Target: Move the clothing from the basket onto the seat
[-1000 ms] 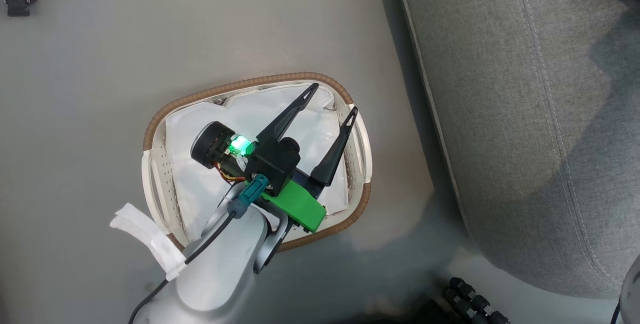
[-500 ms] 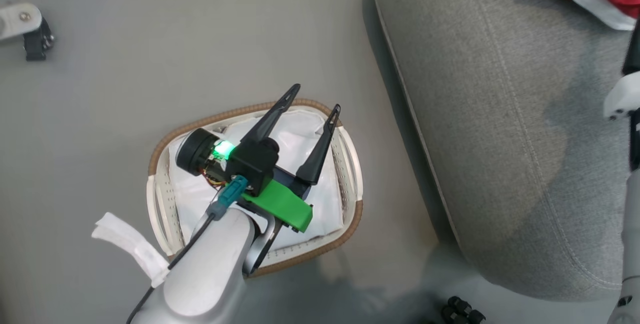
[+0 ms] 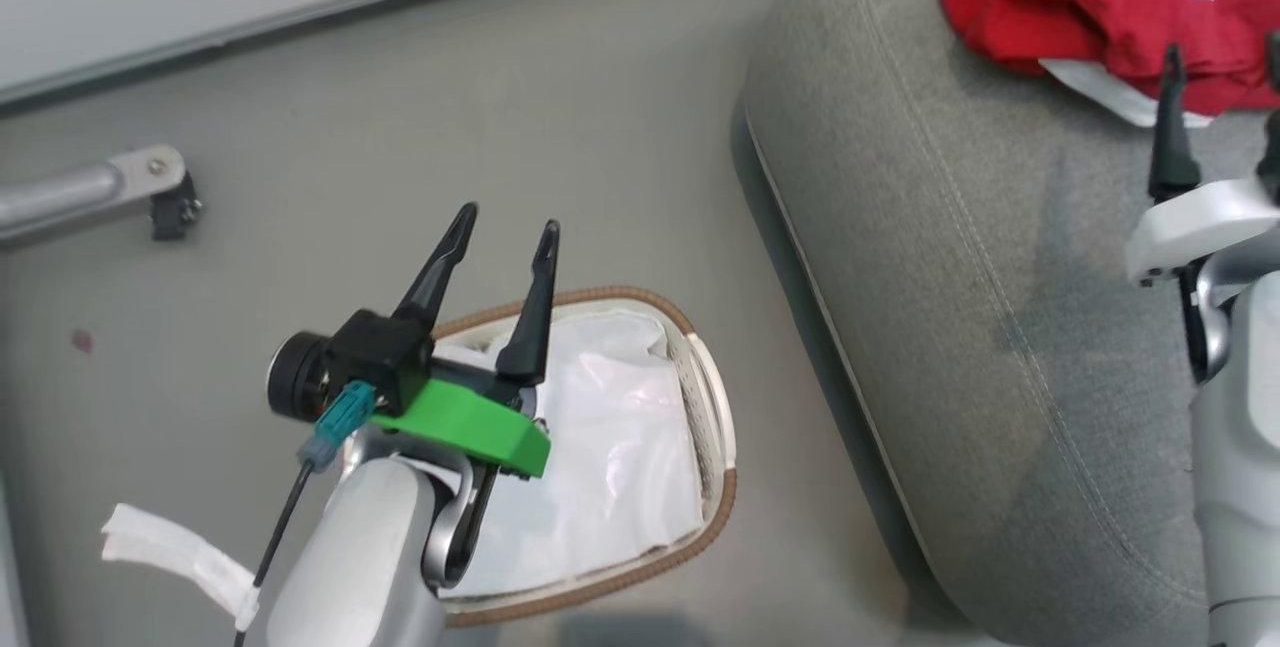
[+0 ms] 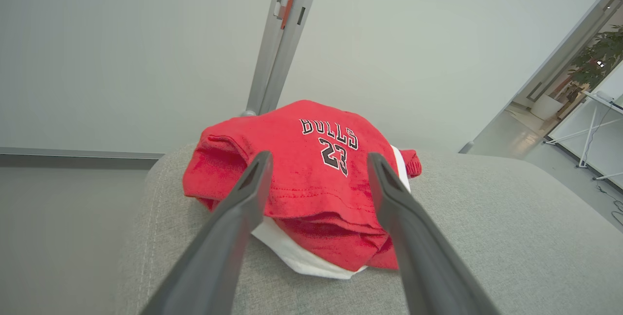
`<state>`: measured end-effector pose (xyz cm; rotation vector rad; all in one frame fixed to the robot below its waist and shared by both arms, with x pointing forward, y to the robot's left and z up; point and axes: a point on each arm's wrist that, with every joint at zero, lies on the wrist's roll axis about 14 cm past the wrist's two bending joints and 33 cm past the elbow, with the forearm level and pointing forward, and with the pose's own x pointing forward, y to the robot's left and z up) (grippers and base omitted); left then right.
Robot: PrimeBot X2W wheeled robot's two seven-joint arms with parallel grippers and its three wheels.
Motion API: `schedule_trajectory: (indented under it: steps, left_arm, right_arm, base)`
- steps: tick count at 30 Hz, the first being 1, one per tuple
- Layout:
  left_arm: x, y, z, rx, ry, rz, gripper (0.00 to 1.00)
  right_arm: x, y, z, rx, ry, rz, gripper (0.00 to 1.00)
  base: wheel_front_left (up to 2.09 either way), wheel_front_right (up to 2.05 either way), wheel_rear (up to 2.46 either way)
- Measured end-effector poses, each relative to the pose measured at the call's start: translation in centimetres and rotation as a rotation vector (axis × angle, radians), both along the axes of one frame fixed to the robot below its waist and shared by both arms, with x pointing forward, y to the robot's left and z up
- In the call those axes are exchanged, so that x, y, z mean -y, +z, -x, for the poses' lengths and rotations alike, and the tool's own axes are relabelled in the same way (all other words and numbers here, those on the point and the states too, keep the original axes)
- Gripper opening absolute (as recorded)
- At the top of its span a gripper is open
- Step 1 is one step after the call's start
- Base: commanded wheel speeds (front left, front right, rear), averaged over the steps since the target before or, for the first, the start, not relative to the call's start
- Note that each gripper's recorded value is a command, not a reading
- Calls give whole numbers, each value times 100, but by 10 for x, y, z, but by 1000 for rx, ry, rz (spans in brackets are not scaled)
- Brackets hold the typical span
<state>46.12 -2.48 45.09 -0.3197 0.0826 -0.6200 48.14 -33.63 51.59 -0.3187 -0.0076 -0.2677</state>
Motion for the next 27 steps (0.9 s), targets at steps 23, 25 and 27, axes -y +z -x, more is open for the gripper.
schedule_trajectory:
  steps: [23, 25, 27]
  left_arm:
    - [-182, 12, 66, -44, 551, -61, 100]
    - [-186, 12, 73, -48, 563, -57, 100]
    - [-189, 12, 78, -48, 572, -55, 100]
  right_arm:
    - [-157, -1, 29, 66, 349, -327, 100]
    - [-162, -9, 40, 49, 356, -354, 100]
    - [-164, -17, 50, 33, 356, -384, 100]
  base:
    - [0, 0, 0]
    - [0, 0, 0]
    - [0, 0, 0]
